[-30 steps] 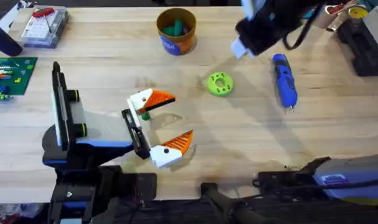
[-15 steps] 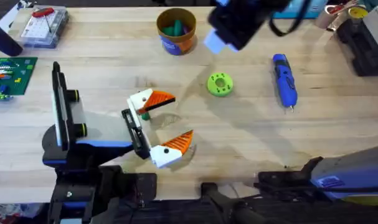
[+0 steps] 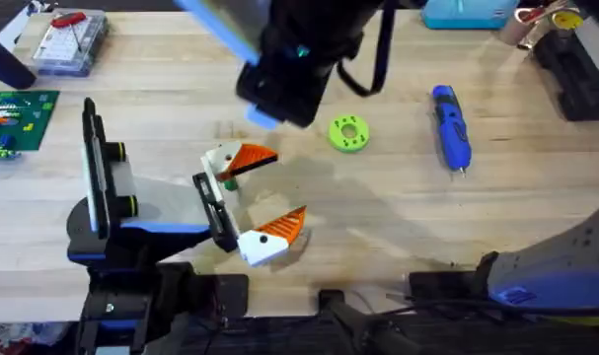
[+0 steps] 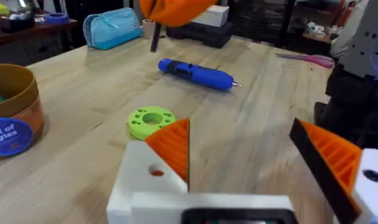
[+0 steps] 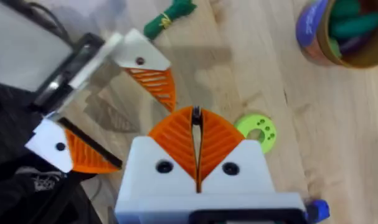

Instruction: Pick up the gripper from the table and insert it into the empty holder that is missing its gripper. Then pick up a screw, insert it into the mounting hole, and use the screwdriver to tighten it. Finally, clean up the table by picking up the vegetable and placing it into the bucket.

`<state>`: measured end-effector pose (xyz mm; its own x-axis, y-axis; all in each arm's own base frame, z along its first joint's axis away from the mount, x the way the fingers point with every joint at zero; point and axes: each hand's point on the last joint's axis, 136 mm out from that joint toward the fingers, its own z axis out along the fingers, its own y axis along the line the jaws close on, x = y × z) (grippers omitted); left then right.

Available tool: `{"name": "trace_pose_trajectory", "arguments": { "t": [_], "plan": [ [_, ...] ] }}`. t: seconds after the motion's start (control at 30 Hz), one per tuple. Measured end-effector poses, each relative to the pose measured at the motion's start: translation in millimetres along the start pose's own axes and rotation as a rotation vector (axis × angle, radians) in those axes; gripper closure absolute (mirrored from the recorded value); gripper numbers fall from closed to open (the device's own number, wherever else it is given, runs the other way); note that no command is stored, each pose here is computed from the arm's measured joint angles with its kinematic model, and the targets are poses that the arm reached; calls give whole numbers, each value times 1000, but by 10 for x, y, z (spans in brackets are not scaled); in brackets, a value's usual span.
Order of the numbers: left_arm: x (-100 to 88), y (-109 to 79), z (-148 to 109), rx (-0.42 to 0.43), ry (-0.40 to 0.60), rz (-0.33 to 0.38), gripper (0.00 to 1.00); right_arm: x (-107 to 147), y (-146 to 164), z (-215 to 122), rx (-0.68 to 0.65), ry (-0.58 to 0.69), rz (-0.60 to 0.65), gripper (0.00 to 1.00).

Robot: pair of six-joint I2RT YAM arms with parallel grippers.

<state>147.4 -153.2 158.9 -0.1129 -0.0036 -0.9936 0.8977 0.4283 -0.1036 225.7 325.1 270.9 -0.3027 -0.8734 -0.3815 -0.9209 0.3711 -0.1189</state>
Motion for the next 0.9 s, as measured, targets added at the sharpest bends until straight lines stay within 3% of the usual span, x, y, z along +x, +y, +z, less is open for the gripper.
{"name": "trace_pose_trajectory", "arguments": {
  "t": [0.3,0.9],
  "plan": [
    [0,0,0,0,0,0,10,-132,302,-20,-31,-38,-142,994],
    [0,0,0,0,0,0,10,-220,338,103,-51,-47,-168,994]
  ]
}}
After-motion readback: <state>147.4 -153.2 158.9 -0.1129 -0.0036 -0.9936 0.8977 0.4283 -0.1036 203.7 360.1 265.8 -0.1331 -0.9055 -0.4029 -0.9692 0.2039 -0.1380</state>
